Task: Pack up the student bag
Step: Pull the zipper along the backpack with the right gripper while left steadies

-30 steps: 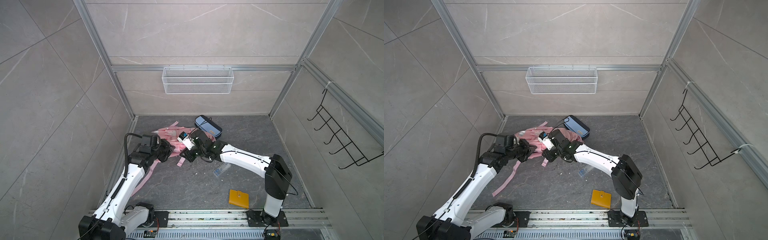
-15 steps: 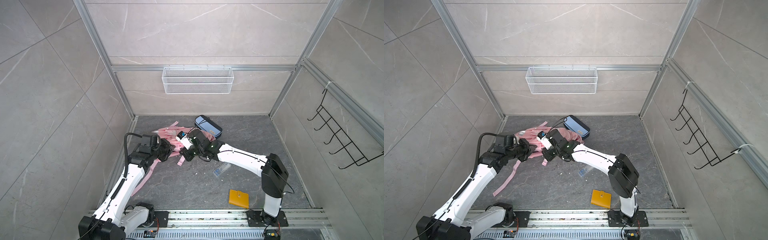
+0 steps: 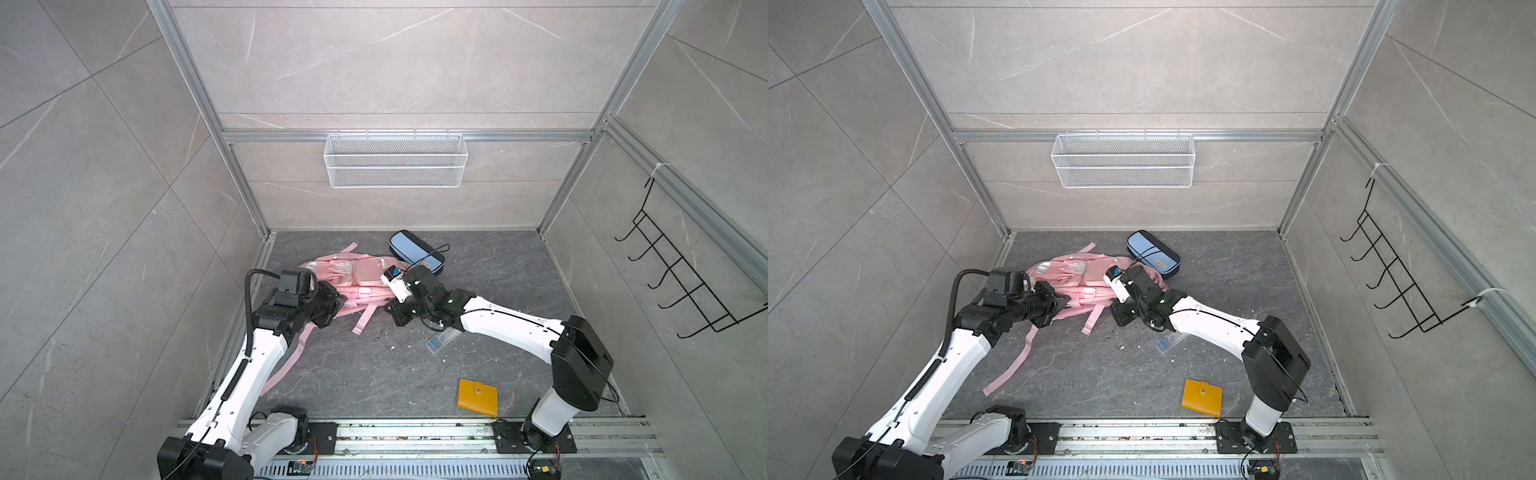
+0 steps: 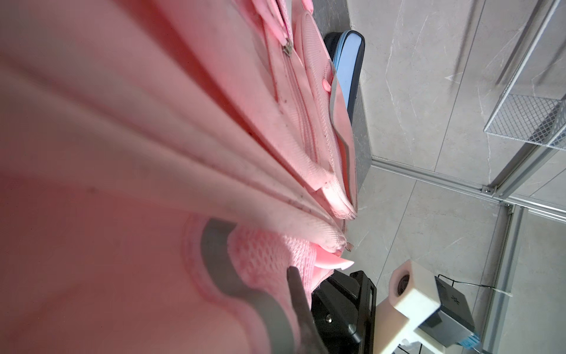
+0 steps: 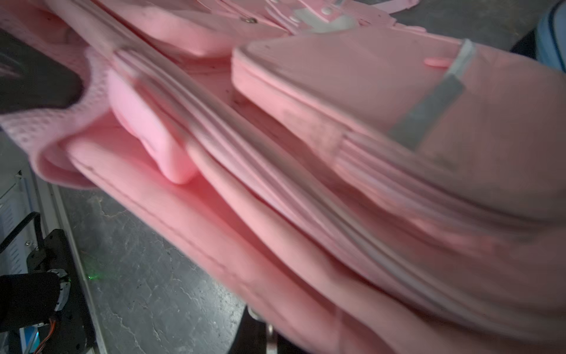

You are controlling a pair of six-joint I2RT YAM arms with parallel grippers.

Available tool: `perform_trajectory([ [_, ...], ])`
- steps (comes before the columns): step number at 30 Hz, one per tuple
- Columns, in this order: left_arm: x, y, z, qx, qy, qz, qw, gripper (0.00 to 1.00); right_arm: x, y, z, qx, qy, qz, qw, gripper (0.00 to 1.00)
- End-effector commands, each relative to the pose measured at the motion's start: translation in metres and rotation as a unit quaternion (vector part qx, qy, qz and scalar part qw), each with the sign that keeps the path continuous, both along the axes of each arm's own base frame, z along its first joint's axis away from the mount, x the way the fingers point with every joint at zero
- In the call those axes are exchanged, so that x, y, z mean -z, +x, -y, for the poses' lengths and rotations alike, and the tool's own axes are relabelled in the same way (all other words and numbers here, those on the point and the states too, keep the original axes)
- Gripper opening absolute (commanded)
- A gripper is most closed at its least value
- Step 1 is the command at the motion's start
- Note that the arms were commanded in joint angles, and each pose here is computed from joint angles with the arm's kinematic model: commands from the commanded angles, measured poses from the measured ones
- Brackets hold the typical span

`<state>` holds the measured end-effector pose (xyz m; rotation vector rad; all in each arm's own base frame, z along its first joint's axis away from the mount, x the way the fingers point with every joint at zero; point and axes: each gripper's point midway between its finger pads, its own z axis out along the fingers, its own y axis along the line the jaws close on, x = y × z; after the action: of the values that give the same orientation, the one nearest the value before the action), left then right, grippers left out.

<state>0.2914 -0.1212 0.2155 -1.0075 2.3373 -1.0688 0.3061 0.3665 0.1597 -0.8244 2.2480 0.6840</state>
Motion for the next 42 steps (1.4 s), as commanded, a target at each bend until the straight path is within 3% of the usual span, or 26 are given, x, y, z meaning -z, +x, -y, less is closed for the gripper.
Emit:
perform_trajectory([
  [1, -0.038, 0.008, -0.017, -0.001, 0.018, 0.071, 0.997, 0.00, 0.001, 0.009, 0.040, 0.059, -0.021, -0.003, 0.998, 0.00],
  [11, -0.020, 0.008, -0.071, -0.055, 0.039, 0.055, 0.996, 0.00, 0.029, 0.020, 0.138, 0.151, -0.047, -0.044, 0.986, 0.00],
  [17, 0.003, 0.010, -0.085, -0.047, 0.086, 0.036, 0.995, 0.03, 0.023, 0.015, 0.110, 0.066, -0.047, -0.029, 0.996, 0.00],
  [18, 0.008, 0.008, -0.085, -0.033, 0.099, 0.021, 0.994, 0.32, 0.021, 0.011, 0.098, 0.040, -0.049, -0.026, 0.998, 0.00],
  [19, 0.012, 0.003, -0.084, -0.011, 0.116, 0.007, 0.993, 0.54, 0.019, 0.007, 0.086, 0.019, -0.045, -0.027, 0.998, 0.00],
  [22, 0.009, -0.014, -0.079, 0.048, 0.180, -0.009, 0.982, 0.95, 0.011, -0.005, 0.055, -0.026, -0.018, -0.036, 0.999, 0.00],
  [23, 0.010, -0.022, -0.077, 0.067, 0.193, -0.019, 0.979, 0.99, 0.009, -0.009, 0.045, -0.039, -0.011, -0.039, 0.998, 0.00],
  [27, 0.021, -0.062, -0.060, 0.137, 0.211, -0.057, 0.966, 0.99, 0.003, -0.032, 0.003, -0.094, 0.011, -0.056, 0.994, 0.00],
  [32, 0.040, -0.094, -0.014, 0.175, 0.148, -0.072, 0.971, 0.93, 0.003, -0.061, -0.037, -0.137, 0.037, -0.086, 0.986, 0.00],
  [35, 0.061, -0.092, 0.016, 0.184, 0.090, -0.062, 0.977, 0.91, -0.001, -0.078, -0.056, -0.167, 0.046, -0.095, 0.980, 0.00],
  [42, 0.091, -0.072, 0.026, 0.117, 0.036, -0.044, 0.991, 0.91, 0.003, -0.109, -0.068, -0.217, 0.040, -0.120, 0.968, 0.00],
])
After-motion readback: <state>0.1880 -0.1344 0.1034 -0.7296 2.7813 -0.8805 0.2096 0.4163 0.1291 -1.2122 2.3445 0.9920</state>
